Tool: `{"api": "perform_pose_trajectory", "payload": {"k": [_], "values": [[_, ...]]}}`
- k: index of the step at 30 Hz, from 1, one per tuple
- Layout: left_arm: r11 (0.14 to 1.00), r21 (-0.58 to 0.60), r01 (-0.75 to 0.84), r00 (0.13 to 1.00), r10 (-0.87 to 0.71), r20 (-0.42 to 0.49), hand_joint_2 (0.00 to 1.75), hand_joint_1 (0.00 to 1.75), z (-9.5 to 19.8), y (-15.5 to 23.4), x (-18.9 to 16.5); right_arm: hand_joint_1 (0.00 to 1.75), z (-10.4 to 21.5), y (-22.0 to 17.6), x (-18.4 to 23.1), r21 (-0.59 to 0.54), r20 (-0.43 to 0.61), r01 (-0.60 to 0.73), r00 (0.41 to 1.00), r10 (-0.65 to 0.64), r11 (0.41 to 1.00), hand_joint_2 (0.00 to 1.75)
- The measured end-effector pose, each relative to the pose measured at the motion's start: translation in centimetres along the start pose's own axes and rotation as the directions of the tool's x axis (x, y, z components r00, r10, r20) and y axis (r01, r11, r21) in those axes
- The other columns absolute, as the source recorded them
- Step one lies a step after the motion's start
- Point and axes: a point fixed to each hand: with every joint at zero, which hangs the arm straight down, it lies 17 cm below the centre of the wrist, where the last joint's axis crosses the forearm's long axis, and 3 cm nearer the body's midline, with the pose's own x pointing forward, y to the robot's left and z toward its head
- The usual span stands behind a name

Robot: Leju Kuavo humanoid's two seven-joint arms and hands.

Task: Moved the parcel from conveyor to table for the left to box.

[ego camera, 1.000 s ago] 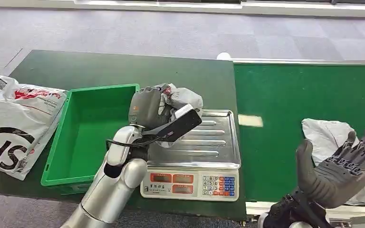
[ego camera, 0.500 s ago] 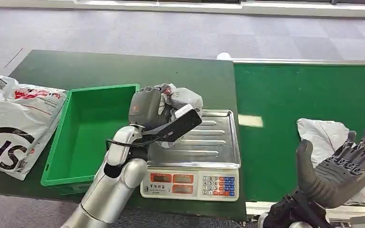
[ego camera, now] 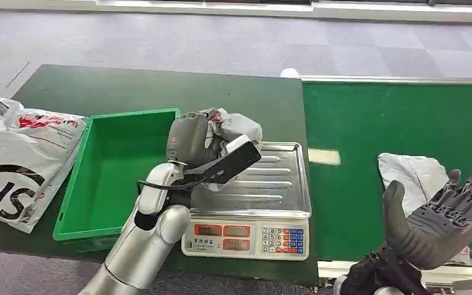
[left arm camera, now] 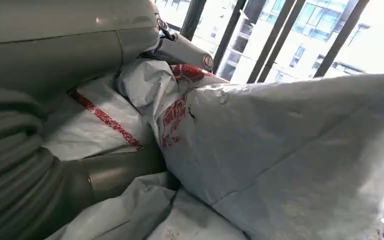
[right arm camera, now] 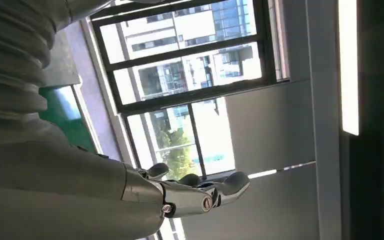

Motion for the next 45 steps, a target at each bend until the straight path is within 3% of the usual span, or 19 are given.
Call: {"api": "perform_pose_trajectory", "payload": {"k": [31, 32, 33, 45], "values": [[1.000, 0.000, 0.000, 1.000, 0.000, 0.000, 1.75, 1.75, 0.00, 0.00, 0.00, 0.00, 0.01, 0.00, -0.01, 0.000, 0.000, 0.000, 1.000, 0.000, 1.000, 1.75], [1.000, 0.000, 0.000, 1.000, 0.000, 0.000, 1.75, 1.75, 0.00, 0.00, 0.00, 0.80, 0.00, 0.00, 0.00, 0.000, 0.000, 0.000, 1.000, 0.000, 1.000, 1.75], [1.000, 0.000, 0.000, 1.000, 0.000, 0.000, 1.75, 1.75, 0.00, 0.00, 0.00, 1.75, 0.01, 0.00, -0.01, 0.000, 0.000, 0.000, 1.000, 0.000, 1.000, 1.75], [1.000, 0.000, 0.000, 1.000, 0.000, 0.000, 1.75, 1.75, 0.00, 0.00, 0.00, 1.75, 0.01, 0.00, -0.01, 0.000, 0.000, 0.000, 1.000, 0.000, 1.000, 1.75]]}}
